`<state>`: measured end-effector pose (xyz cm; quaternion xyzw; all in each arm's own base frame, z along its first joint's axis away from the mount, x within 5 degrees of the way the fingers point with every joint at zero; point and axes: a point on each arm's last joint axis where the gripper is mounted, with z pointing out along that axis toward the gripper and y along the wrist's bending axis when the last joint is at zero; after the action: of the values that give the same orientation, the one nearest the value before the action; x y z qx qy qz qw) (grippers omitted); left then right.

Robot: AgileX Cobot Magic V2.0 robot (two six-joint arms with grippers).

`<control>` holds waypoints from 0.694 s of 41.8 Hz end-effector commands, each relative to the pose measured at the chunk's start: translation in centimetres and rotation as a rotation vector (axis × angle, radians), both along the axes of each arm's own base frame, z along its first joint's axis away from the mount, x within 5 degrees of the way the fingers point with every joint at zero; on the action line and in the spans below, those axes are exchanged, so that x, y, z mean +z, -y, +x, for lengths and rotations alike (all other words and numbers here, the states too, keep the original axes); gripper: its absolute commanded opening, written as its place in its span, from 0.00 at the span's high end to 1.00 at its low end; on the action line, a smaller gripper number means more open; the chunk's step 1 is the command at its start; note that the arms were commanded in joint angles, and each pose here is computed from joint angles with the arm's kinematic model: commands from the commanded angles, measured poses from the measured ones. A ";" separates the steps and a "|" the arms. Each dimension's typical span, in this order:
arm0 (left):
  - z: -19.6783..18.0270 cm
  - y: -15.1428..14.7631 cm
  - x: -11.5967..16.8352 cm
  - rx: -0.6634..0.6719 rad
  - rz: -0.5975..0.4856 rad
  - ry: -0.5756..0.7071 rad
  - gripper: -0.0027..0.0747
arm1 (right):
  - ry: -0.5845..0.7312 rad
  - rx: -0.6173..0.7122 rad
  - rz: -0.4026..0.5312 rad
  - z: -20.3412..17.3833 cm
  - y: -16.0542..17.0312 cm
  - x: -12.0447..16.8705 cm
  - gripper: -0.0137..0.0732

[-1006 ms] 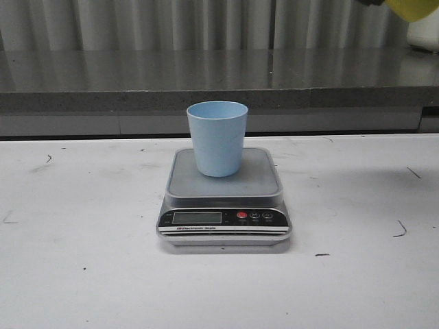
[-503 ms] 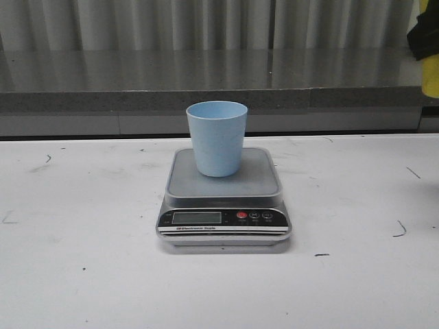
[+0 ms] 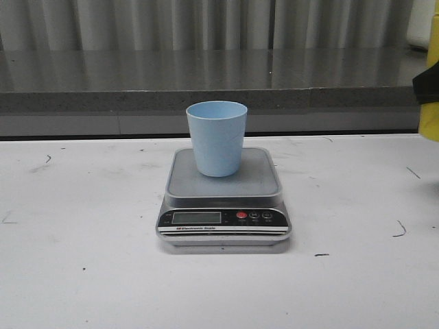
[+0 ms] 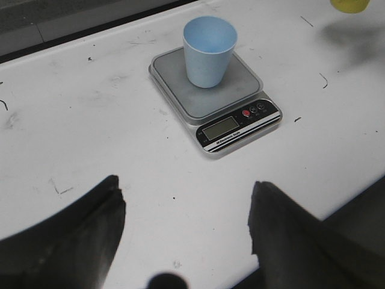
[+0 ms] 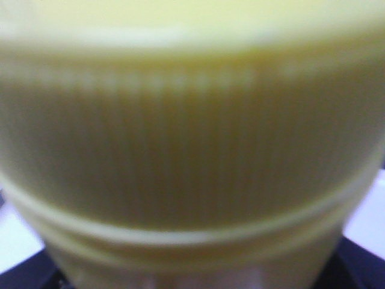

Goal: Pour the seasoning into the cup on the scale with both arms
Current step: 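Turn the bottle upright and move it back away from the cup, then lower the bottle with the right gripper onto the table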

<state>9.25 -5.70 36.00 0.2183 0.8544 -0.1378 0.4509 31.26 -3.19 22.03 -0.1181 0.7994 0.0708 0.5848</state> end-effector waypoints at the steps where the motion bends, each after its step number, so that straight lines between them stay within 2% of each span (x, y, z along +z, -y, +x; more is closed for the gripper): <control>1: 0.1 0.2 1.3 -0.011 -0.055 0.075 0.40 | 0.175 0.036 0.047 0.6 -0.2 2.3 0.47; 13: 0.1 0.2 1.3 -0.011 -0.055 0.075 0.40 | 0.215 0.093 0.080 1.8 -0.4 -0.1 0.47; 20: 0.1 0.2 1.3 -0.011 -0.055 0.075 0.40 | 0.239 0.077 0.123 2.7 -0.2 -2.1 0.47; 29: 0.1 0.2 1.3 -0.011 -0.055 0.075 0.40 | 0.294 0.085 0.108 3.3 -0.1 -4.1 0.47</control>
<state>9.25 -5.70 36.00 0.2183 0.8544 -0.1378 0.4509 33.94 -3.05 15.04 -0.1234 0.7673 0.1201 0.6178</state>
